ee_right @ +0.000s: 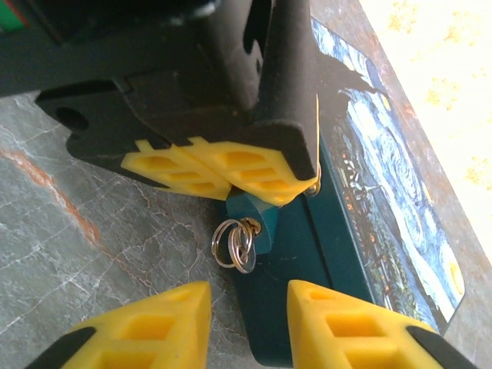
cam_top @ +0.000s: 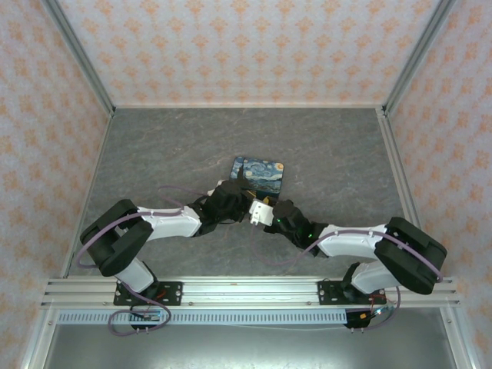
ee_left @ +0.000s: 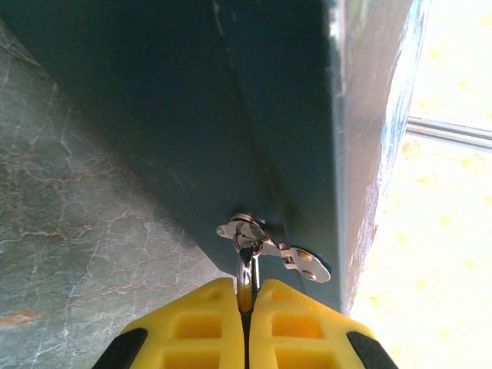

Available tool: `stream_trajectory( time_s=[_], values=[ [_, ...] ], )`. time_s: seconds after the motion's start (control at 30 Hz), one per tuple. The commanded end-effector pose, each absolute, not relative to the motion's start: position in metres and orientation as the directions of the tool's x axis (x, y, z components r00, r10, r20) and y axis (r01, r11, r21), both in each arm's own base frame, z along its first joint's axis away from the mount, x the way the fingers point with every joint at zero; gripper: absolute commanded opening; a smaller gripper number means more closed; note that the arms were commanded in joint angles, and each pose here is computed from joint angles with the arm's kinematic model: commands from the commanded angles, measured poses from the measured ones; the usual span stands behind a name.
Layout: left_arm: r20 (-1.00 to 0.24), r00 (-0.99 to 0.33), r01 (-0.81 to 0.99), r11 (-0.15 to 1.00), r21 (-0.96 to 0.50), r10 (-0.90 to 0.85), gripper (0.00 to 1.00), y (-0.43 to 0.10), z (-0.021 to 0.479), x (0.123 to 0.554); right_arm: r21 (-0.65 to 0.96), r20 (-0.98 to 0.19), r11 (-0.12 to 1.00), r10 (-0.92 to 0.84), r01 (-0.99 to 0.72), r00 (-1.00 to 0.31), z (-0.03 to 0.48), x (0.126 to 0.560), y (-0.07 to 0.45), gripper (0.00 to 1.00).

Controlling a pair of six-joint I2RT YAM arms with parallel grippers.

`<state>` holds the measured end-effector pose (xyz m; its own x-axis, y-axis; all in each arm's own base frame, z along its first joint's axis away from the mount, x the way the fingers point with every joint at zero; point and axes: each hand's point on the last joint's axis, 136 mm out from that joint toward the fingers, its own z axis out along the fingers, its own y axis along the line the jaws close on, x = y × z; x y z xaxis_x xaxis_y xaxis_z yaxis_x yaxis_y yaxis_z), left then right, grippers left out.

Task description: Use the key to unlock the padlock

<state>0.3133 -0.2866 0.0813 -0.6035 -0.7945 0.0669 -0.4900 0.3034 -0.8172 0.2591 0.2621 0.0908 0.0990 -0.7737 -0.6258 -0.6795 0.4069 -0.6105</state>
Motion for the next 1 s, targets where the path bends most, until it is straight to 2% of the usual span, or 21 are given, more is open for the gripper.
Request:
stream_trajectory(
  time_s=[0.0,0.33,0.67,0.97],
  values=[
    [0.051,-0.606,-0.444,0.285,-0.850,-0.793,0.00,-0.290,0.104,0.324,-0.592,-0.684,0.449,-0.719,-0.669,0.123,0.112,0.264,0.276,0.28],
    [0.053,-0.607,-0.447,0.286,-0.847,-0.793,0.00,-0.290,0.103,0.323,-0.558,-0.721,0.474,-0.683,-0.681,0.115,0.117,0.263,0.283,0.20],
    [0.057,-0.610,-0.445,0.282,-0.850,-0.791,0.00,-0.291,0.103,0.323,-0.503,-0.764,0.541,-0.642,-0.674,0.055,0.117,0.268,0.285,0.00],
    [0.058,-0.608,-0.445,0.280,-0.851,-0.791,0.00,-0.290,0.103,0.323,-0.280,-0.877,0.697,-0.466,-0.660,-0.120,0.117,0.271,0.288,0.00]
  ],
)
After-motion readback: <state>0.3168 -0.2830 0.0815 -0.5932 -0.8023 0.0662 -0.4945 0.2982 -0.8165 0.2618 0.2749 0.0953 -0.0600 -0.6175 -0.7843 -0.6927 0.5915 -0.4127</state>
